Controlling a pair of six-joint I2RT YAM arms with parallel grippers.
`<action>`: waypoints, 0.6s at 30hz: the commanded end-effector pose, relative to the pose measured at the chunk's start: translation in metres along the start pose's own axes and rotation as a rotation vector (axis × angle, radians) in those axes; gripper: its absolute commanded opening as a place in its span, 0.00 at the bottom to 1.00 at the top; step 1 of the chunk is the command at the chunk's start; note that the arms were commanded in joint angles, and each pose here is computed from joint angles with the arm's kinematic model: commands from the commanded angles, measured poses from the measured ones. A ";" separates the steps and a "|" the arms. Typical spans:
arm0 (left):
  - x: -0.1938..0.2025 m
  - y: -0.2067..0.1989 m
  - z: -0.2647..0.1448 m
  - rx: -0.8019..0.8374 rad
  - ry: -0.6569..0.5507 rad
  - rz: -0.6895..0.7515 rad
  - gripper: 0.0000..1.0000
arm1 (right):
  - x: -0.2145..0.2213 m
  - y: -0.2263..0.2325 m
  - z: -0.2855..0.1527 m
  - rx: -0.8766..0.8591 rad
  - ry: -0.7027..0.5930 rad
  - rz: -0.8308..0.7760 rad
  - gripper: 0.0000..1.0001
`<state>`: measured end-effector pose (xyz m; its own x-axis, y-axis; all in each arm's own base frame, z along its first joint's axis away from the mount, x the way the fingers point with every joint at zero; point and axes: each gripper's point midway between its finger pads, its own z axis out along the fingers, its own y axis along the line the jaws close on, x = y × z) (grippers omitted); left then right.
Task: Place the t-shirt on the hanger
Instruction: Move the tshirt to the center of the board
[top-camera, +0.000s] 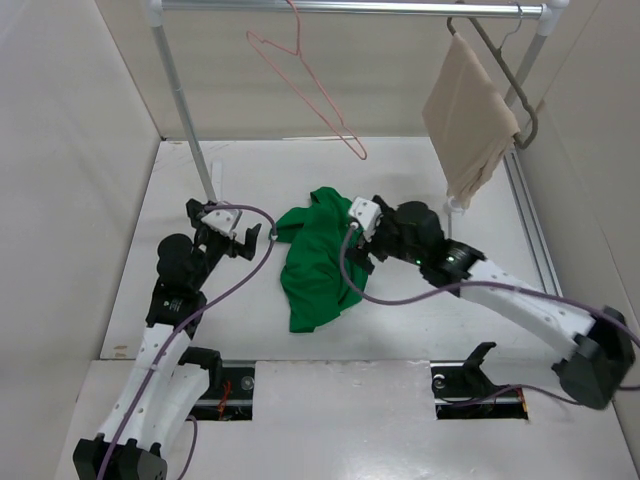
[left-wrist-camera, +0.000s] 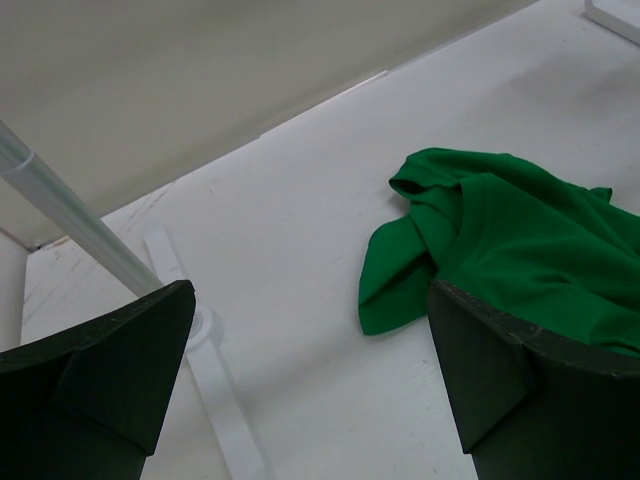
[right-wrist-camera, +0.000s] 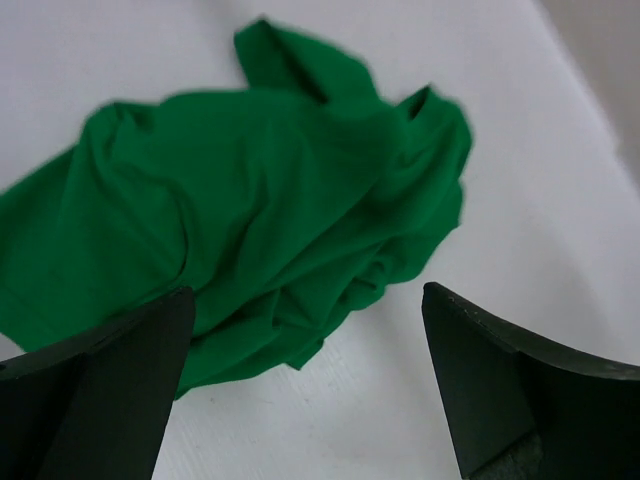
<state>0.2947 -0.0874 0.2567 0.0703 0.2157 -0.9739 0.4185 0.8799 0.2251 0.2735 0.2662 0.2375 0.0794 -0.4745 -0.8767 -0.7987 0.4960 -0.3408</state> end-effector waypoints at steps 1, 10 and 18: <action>0.000 -0.009 0.000 0.030 -0.011 -0.021 1.00 | 0.021 -0.003 0.045 -0.038 0.000 0.021 1.00; 0.009 -0.005 -0.008 -0.008 0.006 -0.014 1.00 | 0.069 0.005 0.131 -0.265 0.022 0.094 0.47; 0.010 -0.002 -0.010 -0.027 0.011 0.005 1.00 | 0.035 0.034 0.107 -0.468 -0.129 -0.028 0.00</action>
<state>0.2865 -0.0835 0.2405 0.0314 0.2220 -0.9745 0.4062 0.8880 0.2154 0.3335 0.3205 0.0937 -0.0603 -0.5185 -0.8530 -0.9579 0.2704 -0.0967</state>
